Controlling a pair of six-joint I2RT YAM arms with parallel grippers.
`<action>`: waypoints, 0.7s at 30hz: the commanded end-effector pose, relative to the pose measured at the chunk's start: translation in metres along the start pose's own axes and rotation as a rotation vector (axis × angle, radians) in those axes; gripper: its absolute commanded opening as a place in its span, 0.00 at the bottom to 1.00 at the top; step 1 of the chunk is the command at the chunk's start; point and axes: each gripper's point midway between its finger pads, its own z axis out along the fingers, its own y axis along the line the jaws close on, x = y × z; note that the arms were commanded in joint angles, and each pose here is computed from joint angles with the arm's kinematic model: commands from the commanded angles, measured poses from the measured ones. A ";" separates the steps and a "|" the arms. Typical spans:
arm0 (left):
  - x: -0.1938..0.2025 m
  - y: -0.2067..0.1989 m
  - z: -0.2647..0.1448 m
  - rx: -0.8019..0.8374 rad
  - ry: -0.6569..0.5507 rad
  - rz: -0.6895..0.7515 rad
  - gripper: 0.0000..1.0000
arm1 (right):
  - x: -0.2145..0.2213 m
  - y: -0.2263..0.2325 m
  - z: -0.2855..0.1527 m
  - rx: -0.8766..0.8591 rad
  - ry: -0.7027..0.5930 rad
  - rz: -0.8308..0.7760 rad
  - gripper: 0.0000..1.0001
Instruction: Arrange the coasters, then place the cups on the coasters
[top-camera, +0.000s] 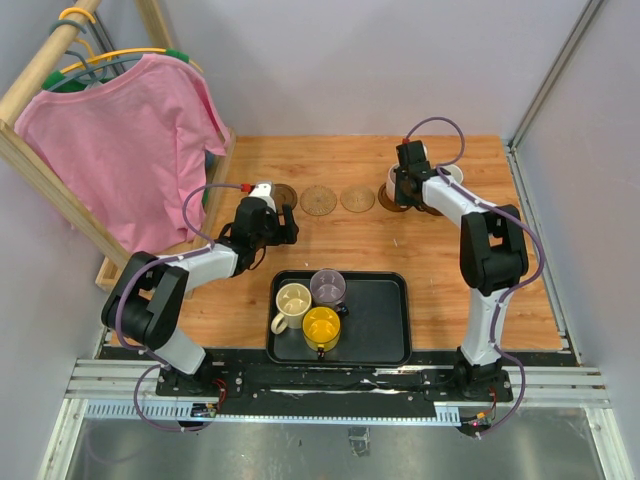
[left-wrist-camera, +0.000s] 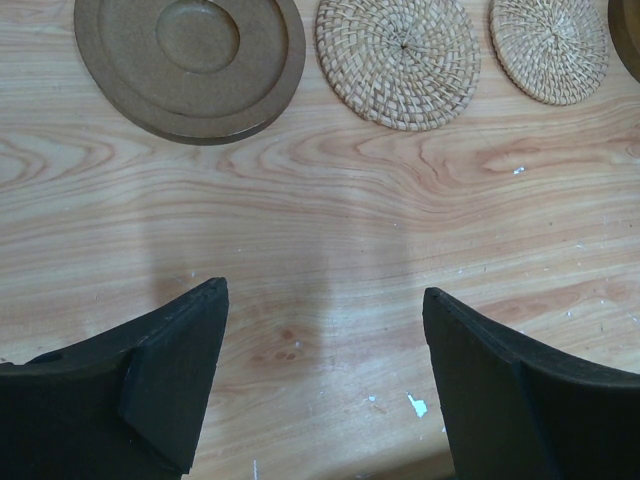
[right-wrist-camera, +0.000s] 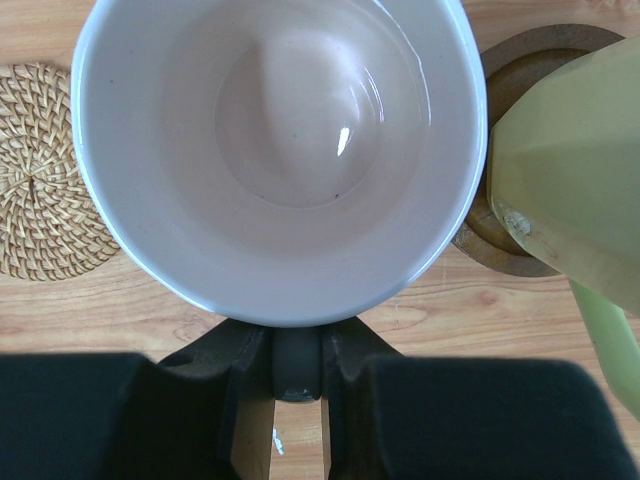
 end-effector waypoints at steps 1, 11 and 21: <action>-0.013 -0.010 0.003 0.023 -0.034 0.001 0.82 | -0.019 -0.001 -0.019 -0.033 -0.054 0.032 0.01; -0.011 -0.012 0.004 0.034 -0.027 -0.007 0.83 | -0.016 0.000 -0.024 -0.036 -0.040 0.012 0.01; -0.012 -0.011 0.001 0.033 -0.030 -0.006 0.83 | -0.015 0.003 -0.025 -0.051 -0.034 0.011 0.37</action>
